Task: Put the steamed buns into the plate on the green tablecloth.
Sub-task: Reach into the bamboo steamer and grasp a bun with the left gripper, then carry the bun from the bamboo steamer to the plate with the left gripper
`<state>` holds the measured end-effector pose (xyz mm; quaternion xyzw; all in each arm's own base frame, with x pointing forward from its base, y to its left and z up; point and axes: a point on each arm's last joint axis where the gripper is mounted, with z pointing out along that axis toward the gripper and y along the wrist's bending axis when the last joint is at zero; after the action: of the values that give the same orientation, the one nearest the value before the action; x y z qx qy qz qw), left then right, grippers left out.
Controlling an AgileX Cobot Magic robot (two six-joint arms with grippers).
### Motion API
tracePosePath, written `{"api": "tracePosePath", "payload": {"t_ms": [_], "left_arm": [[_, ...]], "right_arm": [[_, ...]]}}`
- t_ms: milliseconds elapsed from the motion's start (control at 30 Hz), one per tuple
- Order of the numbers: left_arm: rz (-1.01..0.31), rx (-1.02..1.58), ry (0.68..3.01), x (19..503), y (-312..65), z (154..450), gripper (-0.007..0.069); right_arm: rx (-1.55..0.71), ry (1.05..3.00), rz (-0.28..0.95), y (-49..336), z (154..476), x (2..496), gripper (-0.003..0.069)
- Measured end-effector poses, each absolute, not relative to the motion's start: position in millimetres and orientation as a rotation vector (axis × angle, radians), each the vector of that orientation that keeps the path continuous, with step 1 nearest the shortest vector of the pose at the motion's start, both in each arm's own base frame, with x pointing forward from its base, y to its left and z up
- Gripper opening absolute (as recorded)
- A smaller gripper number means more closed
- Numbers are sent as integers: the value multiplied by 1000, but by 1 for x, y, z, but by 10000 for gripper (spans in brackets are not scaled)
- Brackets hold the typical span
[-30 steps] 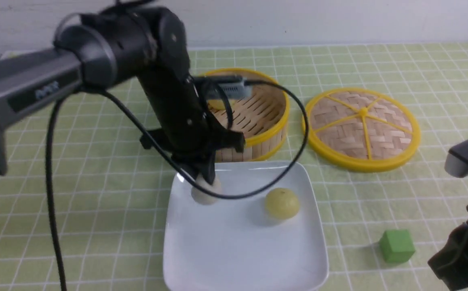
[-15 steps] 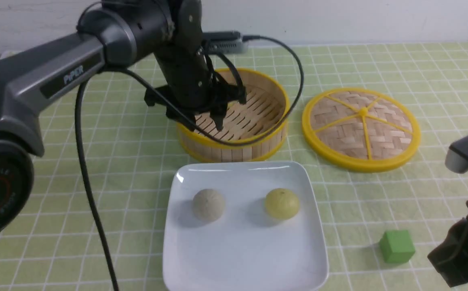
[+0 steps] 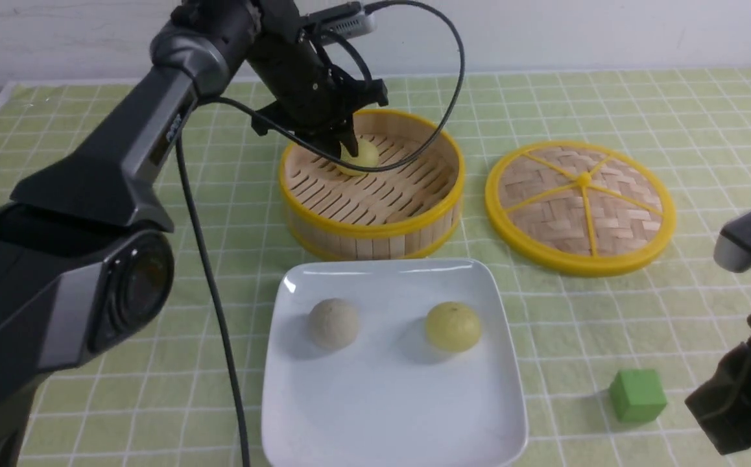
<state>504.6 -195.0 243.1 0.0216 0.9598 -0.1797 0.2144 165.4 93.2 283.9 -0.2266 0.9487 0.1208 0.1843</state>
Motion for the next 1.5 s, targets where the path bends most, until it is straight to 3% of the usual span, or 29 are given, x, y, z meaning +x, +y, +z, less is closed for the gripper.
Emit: {"api": "tracePosePath", "payload": {"t_ms": [133, 200, 400, 533, 700, 767, 833, 933, 967, 1100, 1167, 1300, 1500], "left_arm": [[-511, 61, 2584, 515, -198, 235, 449], [-496, 98, 2571, 517, -198, 230, 501], [-444, 225, 2592, 523, -200, 202, 539], [-447, 288, 2582, 525, -201, 196, 452], [-449, 357, 2616, 521, -201, 192, 91], [-450, 345, 2633, 519, -201, 198, 46], [-400, 350, 2638, 515, -197, 212, 28], [-311, 308, 2574, 505, -186, 263, 23], [-307, 281, 2525, 497, -182, 292, 22], [-401, 265, 2415, 446, -171, 384, 23], [-430, 293, 2443, 410, -170, 404, 23], [-406, 376, 2598, 354, -174, 386, 25], [-304, 414, 2964, 258, -188, 267, 34]], "right_arm": [[-638, 2674, 341, 93, 284, 165, 38], [-638, 2674, 341, 93, 284, 165, 40], [-638, 2674, 341, 93, 284, 165, 44], [-638, 2674, 341, 93, 284, 165, 47], [-637, 2674, 345, 93, 284, 165, 57], [-637, 2675, 345, 93, 284, 165, 59], [-638, 2677, 344, 93, 284, 165, 62], [-639, 2682, 347, 93, 284, 165, 67], [-640, 2685, 346, 93, 284, 164, 68], [-646, 2702, 345, 93, 283, 163, 76], [-648, 2706, 344, 93, 283, 163, 78], [-650, 2710, 343, 92, 282, 162, 81], [-640, 2720, 374, 94, 282, 161, 85]]}}
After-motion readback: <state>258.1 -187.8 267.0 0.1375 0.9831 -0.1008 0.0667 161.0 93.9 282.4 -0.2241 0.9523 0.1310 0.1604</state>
